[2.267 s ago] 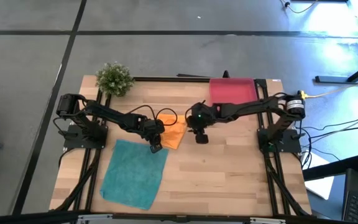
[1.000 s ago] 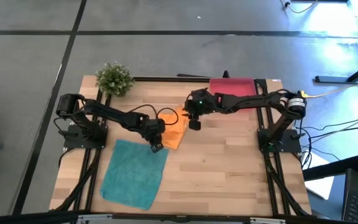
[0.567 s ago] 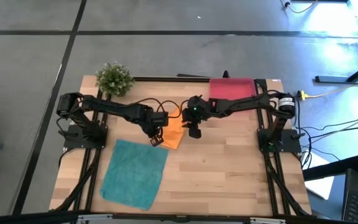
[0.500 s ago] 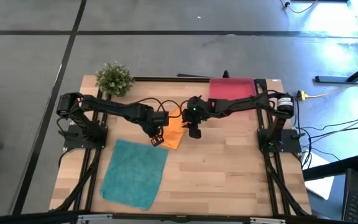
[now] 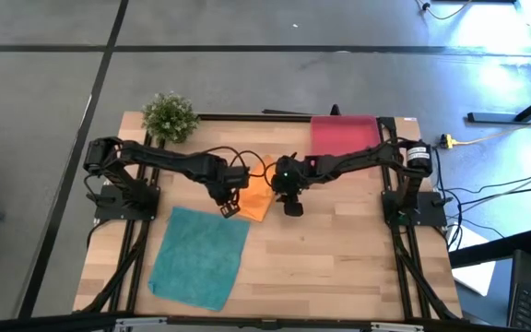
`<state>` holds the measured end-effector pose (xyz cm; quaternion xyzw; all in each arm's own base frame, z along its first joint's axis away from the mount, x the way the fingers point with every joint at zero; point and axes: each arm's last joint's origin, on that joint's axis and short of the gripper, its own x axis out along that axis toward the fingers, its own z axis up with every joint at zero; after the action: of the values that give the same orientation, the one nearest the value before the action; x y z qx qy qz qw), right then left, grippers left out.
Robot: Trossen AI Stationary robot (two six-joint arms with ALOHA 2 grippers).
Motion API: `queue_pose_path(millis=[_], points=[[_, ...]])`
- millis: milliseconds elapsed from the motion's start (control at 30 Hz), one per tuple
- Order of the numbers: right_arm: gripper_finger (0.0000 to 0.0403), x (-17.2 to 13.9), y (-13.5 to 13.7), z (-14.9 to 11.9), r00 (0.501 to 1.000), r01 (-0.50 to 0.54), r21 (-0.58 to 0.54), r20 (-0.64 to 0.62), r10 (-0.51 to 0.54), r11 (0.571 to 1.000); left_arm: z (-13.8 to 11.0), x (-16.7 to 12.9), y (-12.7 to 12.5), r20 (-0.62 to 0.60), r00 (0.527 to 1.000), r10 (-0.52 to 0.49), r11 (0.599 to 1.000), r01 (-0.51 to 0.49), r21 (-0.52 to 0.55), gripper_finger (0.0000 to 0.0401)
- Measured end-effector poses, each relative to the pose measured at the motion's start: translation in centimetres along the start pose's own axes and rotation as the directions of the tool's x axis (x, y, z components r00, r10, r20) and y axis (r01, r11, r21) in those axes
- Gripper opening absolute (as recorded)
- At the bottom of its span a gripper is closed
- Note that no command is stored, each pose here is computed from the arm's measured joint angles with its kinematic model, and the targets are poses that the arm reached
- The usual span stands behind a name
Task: Roll microfiber towels into tight, uniform cylinder then place into a basket
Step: Fold the orange microfiber towel
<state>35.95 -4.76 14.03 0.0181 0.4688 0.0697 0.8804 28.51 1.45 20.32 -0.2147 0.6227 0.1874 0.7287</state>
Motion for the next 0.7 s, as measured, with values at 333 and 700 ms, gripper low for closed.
queue_pose_path(millis=[333, 700], points=[[0.0122, -2.7, -0.6, 1.0, 0.991, 0.118, 0.009, 0.059, -0.118, 0.993, -2.1, 3.9, 0.5, 0.019, 1.0, -0.016, 0.998, 0.017, -0.061, 0.0027], [0.0122, -1.6, -3.7, -0.1, 0.979, 0.202, 0.072, 0.02, -0.204, 0.977, -3.2, 6.0, 1.3, 0.065, 0.998, 0.008, 0.997, -0.003, -0.074, 0.0027]])
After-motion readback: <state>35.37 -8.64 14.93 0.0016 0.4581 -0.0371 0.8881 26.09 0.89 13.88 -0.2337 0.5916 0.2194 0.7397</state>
